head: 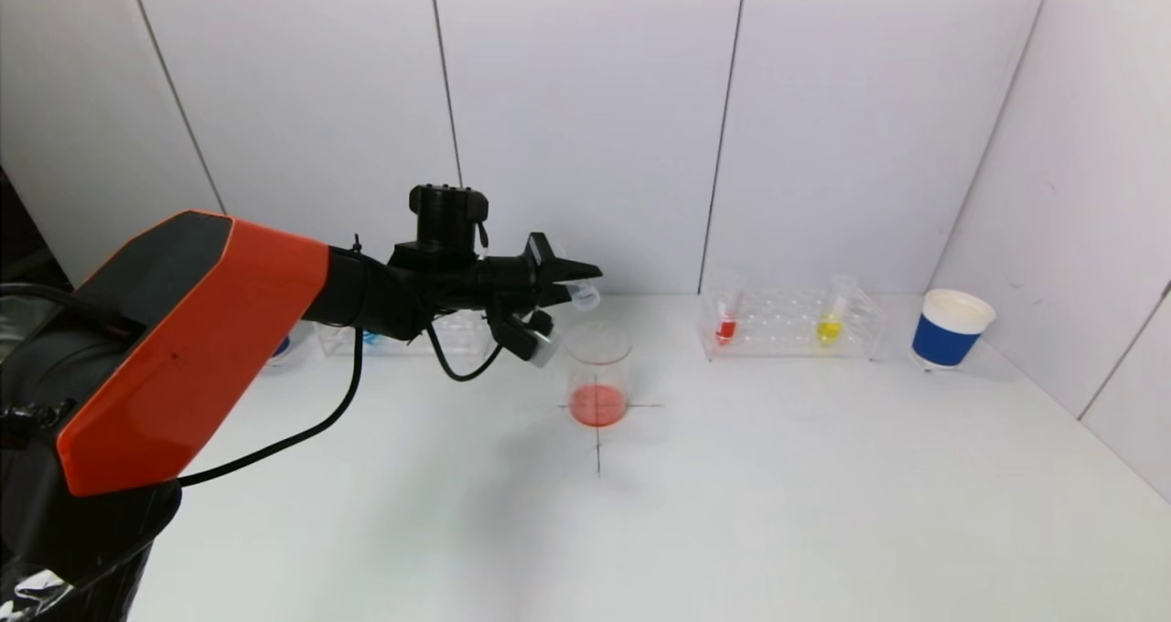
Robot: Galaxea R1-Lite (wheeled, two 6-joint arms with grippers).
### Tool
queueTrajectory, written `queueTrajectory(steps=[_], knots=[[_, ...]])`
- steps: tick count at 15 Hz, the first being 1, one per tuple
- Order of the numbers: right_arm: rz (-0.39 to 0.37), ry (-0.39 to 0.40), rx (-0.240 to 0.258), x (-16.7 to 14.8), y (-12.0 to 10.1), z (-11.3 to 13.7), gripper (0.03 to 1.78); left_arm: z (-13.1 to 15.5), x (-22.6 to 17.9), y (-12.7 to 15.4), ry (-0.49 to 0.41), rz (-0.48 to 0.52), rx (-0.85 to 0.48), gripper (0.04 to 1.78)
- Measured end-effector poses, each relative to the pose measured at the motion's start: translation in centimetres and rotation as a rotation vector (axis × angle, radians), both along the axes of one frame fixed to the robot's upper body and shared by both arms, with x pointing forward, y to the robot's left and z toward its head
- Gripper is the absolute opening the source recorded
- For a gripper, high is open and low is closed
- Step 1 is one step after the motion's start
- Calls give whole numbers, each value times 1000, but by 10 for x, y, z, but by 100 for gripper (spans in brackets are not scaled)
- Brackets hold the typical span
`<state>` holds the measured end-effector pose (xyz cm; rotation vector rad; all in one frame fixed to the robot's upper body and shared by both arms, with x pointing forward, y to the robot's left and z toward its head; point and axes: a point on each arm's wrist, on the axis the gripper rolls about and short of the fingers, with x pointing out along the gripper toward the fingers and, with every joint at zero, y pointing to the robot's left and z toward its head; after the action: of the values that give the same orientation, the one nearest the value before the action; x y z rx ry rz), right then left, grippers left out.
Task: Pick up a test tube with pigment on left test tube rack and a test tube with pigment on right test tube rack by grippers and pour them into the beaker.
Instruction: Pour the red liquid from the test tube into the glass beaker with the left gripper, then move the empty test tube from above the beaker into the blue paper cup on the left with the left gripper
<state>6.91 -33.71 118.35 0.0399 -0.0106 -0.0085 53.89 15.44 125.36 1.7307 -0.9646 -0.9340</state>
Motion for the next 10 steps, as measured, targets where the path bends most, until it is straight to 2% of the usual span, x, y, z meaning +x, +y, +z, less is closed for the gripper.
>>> queueTrajectory(steps=[10], knots=[[0, 0, 0, 0, 0, 0, 176, 0, -1, -2, -6, -3, 2, 46]])
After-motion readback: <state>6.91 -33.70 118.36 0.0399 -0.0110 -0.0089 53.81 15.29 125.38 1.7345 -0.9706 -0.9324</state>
